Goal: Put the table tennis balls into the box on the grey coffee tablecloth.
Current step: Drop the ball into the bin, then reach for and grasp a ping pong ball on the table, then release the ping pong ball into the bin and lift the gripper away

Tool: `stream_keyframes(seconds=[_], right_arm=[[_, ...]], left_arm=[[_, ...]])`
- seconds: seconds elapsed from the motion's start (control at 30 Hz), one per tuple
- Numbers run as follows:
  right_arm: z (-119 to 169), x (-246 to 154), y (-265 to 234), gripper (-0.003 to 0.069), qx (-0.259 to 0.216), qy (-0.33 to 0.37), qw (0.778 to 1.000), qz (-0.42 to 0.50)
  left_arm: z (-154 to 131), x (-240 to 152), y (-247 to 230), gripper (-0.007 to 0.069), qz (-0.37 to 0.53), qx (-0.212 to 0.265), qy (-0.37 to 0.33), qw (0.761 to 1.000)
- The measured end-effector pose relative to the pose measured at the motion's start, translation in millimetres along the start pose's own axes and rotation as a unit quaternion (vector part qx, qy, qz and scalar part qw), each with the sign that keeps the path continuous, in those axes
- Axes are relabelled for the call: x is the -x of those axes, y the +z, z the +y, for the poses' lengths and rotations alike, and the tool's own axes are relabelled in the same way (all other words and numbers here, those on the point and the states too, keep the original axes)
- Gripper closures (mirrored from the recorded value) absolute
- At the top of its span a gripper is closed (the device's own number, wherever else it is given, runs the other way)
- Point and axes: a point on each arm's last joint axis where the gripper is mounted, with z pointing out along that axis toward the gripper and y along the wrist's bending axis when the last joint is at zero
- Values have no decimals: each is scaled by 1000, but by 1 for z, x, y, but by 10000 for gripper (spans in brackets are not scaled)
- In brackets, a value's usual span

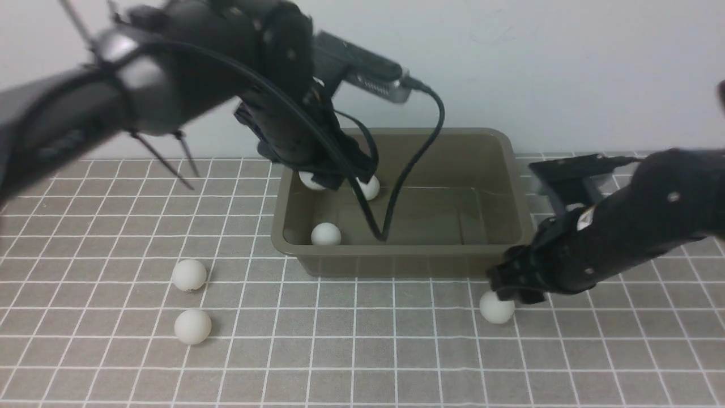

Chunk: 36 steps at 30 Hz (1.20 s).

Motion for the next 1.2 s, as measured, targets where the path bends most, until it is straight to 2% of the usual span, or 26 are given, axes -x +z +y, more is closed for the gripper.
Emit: stream_keyframes(seconds=[0.13, 0.17, 0.23, 0.27, 0.3, 0.33, 0.37, 0.4, 0.47, 0.53, 0.6, 0.63, 0.67, 0.7, 0.8, 0.93, 1.0, 1.03, 1.1, 1.17, 1.2], right_arm=[[-2, -3, 24, 111, -4, 6, 1000, 13], [-3, -5, 35, 79, -6, 9, 1000, 17], [-5, -6, 45, 80, -9, 13, 1000, 18], [-5, -6, 49, 104, -10, 15, 1000, 16], [-6, -7, 53, 169, -11, 16, 1000, 17], [-6, -6, 53, 184, -10, 16, 1000, 16], [-5, -7, 53, 312, -10, 16, 1000, 21], [-5, -7, 50, 316, -9, 14, 1000, 24], [-2, -7, 34, 292, -6, 4, 1000, 28], [1, -4, 11, 292, -1, -3, 1000, 17], [8, 5, -34, 292, 10, -11, 999, -46], [10, 7, -41, 292, 12, -13, 998, -58], [15, 20, -71, 292, 20, -19, 993, -112], [16, 21, -74, 292, 21, -19, 993, -118], [24, 53, -102, 293, 30, -31, 985, -167], [30, 94, -95, 293, 26, -48, 986, -156], [31, 111, -80, 264, 19, -55, 989, -133], [31, 118, -73, 227, 16, -57, 991, -119], [31, 129, -64, 132, 5, -66, 994, -87], [29, 133, -64, 83, -10, -78, 994, -70], [29, 133, -64, 81, -12, -79, 994, -69]], left_arm=[[-2, 1, 24, 153, 24, 2, 2, 1000], [-3, 2, 29, 104, 37, 3, 1, 999], [-2, 3, 25, 121, 43, 4, 0, 999], [0, 6, 18, 185, 44, 5, -2, 999], [3, 8, 7, 273, 41, 9, -3, 999], [3, 9, 5, 295, 41, 9, -3, 999], [10, 11, -14, 427, 38, 14, -8, 999], [18, 11, -26, 509, 34, 19, -15, 999], [42, 5, -61, 595, 24, 29, -46, 998], [71, -8, -86, 620, 17, 36, -87, 995], [98, -34, -106, 630, 23, 38, -136, 990], [103, -38, -106, 630, 30, 37, -140, 989], [112, -67, -103, 630, 65, 27, -177, 982], [111, -70, -102, 630, 69, 25, -178, 981], [103, -109, -77, 630, 132, -8, -200, 971], [91, -141, -41, 618, 165, -33, -212, 963], [88, -150, -27, 573, 169, -34, -210, 962], [88, -152, -21, 540, 167, -34, -207, 963], [89, -152, -9, 444, 155, -32, -200, 967], [91, -150, 4, 340, 147, -30, -198, 969], [91, -149, 4, 340, 147, -30, -198, 969]])
